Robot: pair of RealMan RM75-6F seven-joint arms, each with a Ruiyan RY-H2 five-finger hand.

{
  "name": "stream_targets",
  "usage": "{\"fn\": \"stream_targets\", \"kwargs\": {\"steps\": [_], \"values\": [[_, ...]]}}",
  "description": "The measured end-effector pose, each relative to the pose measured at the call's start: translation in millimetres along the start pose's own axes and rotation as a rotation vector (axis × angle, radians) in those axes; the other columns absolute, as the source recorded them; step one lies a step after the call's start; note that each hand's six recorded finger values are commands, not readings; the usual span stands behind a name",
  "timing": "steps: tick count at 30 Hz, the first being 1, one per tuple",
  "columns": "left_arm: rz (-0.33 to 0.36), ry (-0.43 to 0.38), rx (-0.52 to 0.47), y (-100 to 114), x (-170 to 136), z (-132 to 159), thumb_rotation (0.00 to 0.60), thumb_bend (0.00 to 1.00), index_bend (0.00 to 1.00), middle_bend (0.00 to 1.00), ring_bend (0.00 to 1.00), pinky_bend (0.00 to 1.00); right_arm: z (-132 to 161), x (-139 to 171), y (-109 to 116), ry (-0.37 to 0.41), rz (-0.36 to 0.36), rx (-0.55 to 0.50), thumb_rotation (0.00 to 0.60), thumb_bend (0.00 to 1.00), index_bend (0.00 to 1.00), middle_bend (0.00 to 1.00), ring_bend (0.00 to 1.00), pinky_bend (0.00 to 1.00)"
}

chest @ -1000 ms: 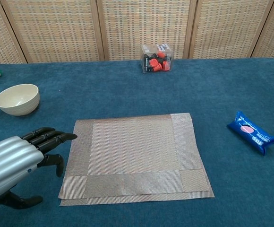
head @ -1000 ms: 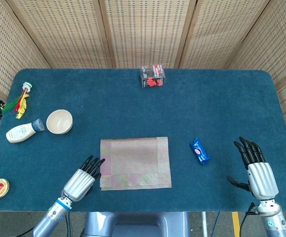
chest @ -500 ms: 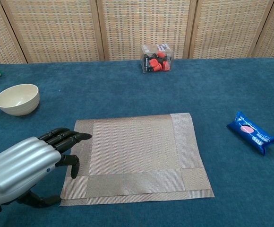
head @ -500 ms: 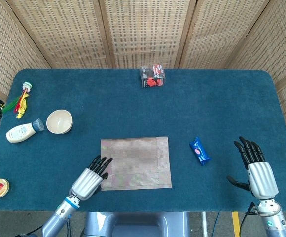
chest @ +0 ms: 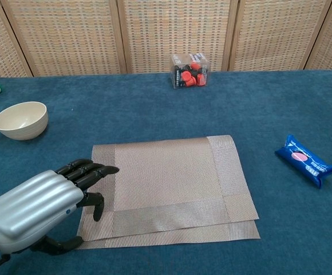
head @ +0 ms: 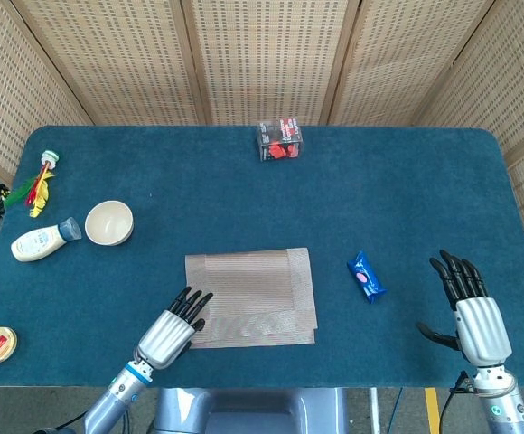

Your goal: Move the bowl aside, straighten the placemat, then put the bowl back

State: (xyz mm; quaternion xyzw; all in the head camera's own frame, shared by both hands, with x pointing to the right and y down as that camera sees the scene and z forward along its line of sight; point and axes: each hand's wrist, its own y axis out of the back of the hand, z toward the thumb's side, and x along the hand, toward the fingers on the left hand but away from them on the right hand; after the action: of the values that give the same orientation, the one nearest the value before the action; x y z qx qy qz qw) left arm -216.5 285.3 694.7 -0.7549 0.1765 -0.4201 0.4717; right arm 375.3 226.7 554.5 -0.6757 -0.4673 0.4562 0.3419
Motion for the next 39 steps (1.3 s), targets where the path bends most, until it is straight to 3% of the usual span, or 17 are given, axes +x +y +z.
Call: {"fn": "stream_targets", "kwargs": {"steps": [12, 17, 24, 32, 39], "values": [[-0.007, -0.007, 0.011, -1.3, 3.7, 2.5, 0.600, 0.34, 0.45, 0.00, 0.00, 0.00, 1.9, 0.9, 0.3, 0.006, -0.001, -0.001, 0.600, 0.17, 0.00, 0.00, 0.00, 0.00], [-0.008, -0.007, 0.013, -1.6, 4.7, 2.8, 0.600, 0.44, 0.44, 0.00, 0.00, 0.00, 1.8, 1.1, 0.7, 0.006, -0.002, -0.004, 0.600, 0.17, 0.00, 0.00, 0.00, 0.00], [-0.008, -0.006, 0.014, -0.9, 6.0, 2.4, 0.600, 0.44, 0.44, 0.00, 0.00, 0.00, 1.9, 1.3, 0.4, 0.007, 0.001, -0.005, 0.600, 0.17, 0.00, 0.00, 0.00, 0.00], [-0.002, -0.001, 0.015, 0.7, 7.2, 1.7, 0.600, 0.44, 0.58, 0.00, 0.00, 0.00, 2.0, 1.4, 0.8, 0.006, 0.001, -0.007, 0.600, 0.17, 0.00, 0.00, 0.00, 0.00], [-0.003, 0.008, 0.016, 0.3, 8.1, 0.2, 0.600, 0.47, 0.59, 0.00, 0.00, 0.00, 2.3, 2.0, 1.1, 0.008, 0.002, -0.009, 0.600, 0.17, 0.00, 0.00, 0.00, 0.00]]}}
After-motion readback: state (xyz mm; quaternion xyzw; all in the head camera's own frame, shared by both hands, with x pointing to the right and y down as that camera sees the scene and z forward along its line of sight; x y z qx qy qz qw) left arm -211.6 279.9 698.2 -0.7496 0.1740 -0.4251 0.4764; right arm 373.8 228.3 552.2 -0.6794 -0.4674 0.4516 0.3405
